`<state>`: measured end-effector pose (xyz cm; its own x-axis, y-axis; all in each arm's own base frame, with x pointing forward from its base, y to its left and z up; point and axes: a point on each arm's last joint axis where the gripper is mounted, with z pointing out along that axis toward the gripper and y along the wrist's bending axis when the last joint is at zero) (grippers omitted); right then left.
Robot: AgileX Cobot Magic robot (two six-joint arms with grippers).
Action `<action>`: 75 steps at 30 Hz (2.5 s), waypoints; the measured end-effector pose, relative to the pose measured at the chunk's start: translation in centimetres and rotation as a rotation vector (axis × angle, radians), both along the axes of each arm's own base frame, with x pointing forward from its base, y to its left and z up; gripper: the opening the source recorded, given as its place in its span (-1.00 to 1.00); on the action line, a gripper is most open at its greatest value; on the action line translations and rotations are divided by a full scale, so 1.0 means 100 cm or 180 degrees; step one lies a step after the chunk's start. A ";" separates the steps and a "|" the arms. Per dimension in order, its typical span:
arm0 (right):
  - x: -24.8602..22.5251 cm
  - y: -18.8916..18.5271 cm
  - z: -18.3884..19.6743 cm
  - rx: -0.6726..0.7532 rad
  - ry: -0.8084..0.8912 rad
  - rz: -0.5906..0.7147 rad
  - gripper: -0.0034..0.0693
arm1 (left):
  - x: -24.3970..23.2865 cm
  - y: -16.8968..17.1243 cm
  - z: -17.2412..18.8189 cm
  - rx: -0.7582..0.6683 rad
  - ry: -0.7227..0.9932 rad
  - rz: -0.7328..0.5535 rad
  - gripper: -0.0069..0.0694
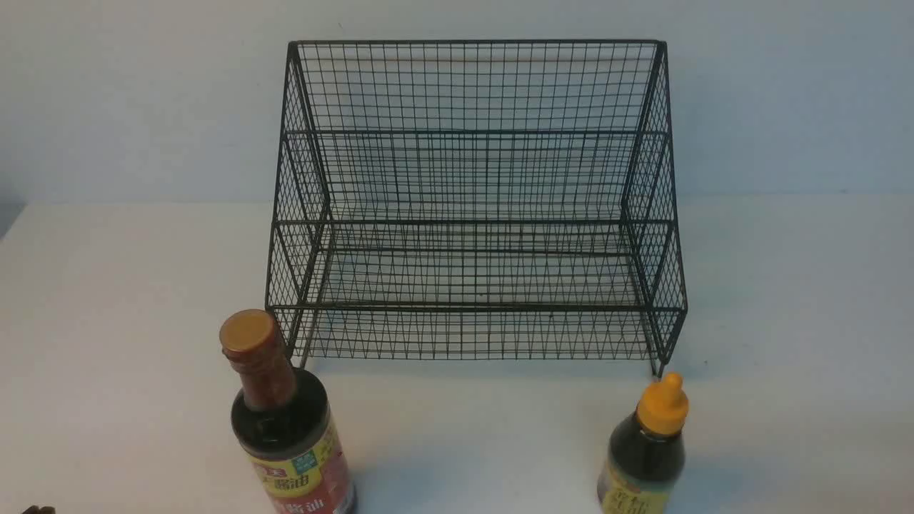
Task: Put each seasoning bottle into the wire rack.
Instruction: Use the left arm to grab the condiment bottle closest to it
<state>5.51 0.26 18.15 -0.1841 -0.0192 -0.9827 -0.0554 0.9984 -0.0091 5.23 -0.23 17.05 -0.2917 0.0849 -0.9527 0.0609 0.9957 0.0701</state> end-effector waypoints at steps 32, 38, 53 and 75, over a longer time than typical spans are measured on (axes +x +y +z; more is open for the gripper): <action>0.000 0.000 0.000 0.0000 0.0000 0.0000 -0.95 | 0.000 0.000 0.000 -0.0001 0.0000 0.0000 -0.83; 0.000 0.000 0.000 0.0000 0.0000 0.0000 -0.95 | 0.000 0.000 0.000 -0.0001 0.0000 0.0000 -0.83; 0.000 0.000 0.000 0.0000 0.0000 0.0000 -0.95 | -0.001 -0.018 0.005 -0.2809 0.0239 0.0169 -0.83; 0.000 0.000 0.000 0.0000 0.0000 0.0000 -0.95 | -0.005 -0.022 0.058 -0.3965 -0.0439 -0.0280 -0.82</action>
<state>5.51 0.26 18.15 -0.1841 -0.0192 -0.9827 -0.0554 0.9984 -0.0091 4.76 -2.46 22.81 -0.2226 -0.8788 -0.4220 0.1973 0.3833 -0.9023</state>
